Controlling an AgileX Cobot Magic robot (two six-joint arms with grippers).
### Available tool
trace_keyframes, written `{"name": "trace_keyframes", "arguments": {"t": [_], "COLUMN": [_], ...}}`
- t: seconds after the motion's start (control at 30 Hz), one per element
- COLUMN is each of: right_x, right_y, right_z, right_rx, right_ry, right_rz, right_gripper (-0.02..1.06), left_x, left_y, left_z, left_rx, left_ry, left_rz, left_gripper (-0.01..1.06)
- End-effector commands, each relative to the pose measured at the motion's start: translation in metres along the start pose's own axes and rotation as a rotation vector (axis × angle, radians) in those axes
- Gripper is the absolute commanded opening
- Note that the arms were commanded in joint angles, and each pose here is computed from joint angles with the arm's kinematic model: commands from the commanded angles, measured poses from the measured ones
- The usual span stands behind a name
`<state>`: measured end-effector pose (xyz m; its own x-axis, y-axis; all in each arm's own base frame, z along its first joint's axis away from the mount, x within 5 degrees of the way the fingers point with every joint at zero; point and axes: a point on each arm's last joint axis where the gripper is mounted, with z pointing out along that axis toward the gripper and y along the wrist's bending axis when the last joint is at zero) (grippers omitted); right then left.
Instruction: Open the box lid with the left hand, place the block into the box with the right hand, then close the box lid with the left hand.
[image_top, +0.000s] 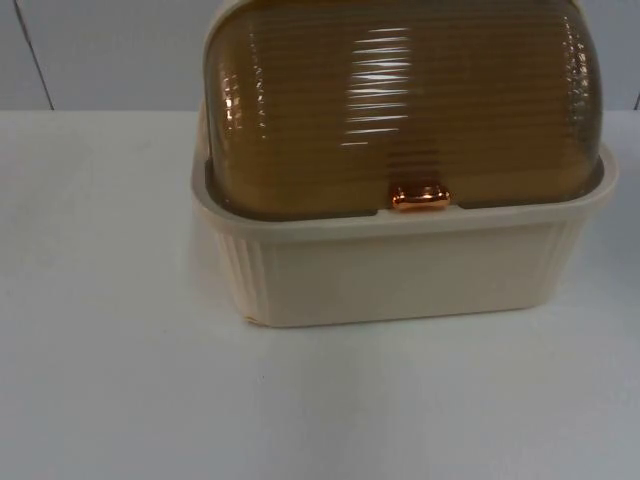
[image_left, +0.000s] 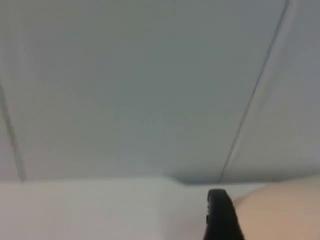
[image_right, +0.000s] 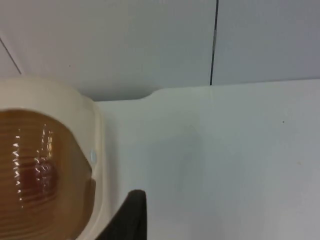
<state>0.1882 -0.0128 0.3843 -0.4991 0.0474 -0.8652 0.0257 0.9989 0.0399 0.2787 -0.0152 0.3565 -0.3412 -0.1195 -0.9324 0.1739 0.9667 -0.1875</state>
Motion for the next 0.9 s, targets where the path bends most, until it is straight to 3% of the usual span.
{"name": "trace_keyframes", "arguments": {"t": [0.0,0.03,0.1,0.17,0.27,0.37,0.5,0.57,0.6,0.67,0.8,0.87], "right_x": [0.003,0.005,0.007,0.009,0.013,0.014,0.026,0.035,0.035,0.044,0.049,0.047], "right_y": [0.0,0.0,0.0,0.002,0.008,0.014,0.016,0.014,0.014,0.009,0.007,0.008], "right_z": [0.001,0.0,-0.003,-0.005,-0.019,-0.042,-0.114,-0.153,-0.153,-0.193,-0.237,-0.262], "right_rx": [0.0,0.002,0.002,-0.007,-0.015,-0.044,-0.05,-0.002,-0.002,0.073,0.115,0.115], "right_ry": [0.003,-0.009,-0.037,-0.043,-0.075,-0.141,-0.375,-0.499,-0.499,-0.601,-0.674,-0.747], "right_rz": [-0.001,0.007,0.034,0.031,-0.042,-0.062,-0.12,-0.199,-0.199,-0.248,-0.25,-0.252], "right_gripper": [1.04,1.04,1.04,1.04,1.04,1.04,1.04,1.04,1.04,1.04,1.04,1.04], "left_x": [0.008,0.015,0.021,0.021,0.03,0.028,0.024,0.025,0.025,0.022,0.008,-0.006], "left_y": [0.008,0.015,0.015,0.011,-0.004,-0.014,-0.033,-0.043,-0.043,-0.051,-0.064,-0.073], "left_z": [-0.011,-0.021,-0.053,-0.072,-0.119,-0.147,-0.206,-0.234,-0.234,-0.257,-0.285,-0.308], "left_rx": [-0.054,-0.114,-0.197,-0.214,-0.204,-0.189,-0.179,-0.173,-0.173,-0.169,-0.142,-0.135], "left_ry": [0.057,0.077,-0.013,-0.064,-0.138,-0.208,-0.416,-0.495,-0.495,-0.533,-0.578,-0.661], "left_rz": [0.019,0.064,0.012,0.061,0.127,0.146,0.195,0.225,0.225,0.261,0.282,0.296], "left_gripper": [0.49,0.49,0.49,0.49,0.49,0.49,0.49,0.49,0.49,0.49,0.49,0.49]}}
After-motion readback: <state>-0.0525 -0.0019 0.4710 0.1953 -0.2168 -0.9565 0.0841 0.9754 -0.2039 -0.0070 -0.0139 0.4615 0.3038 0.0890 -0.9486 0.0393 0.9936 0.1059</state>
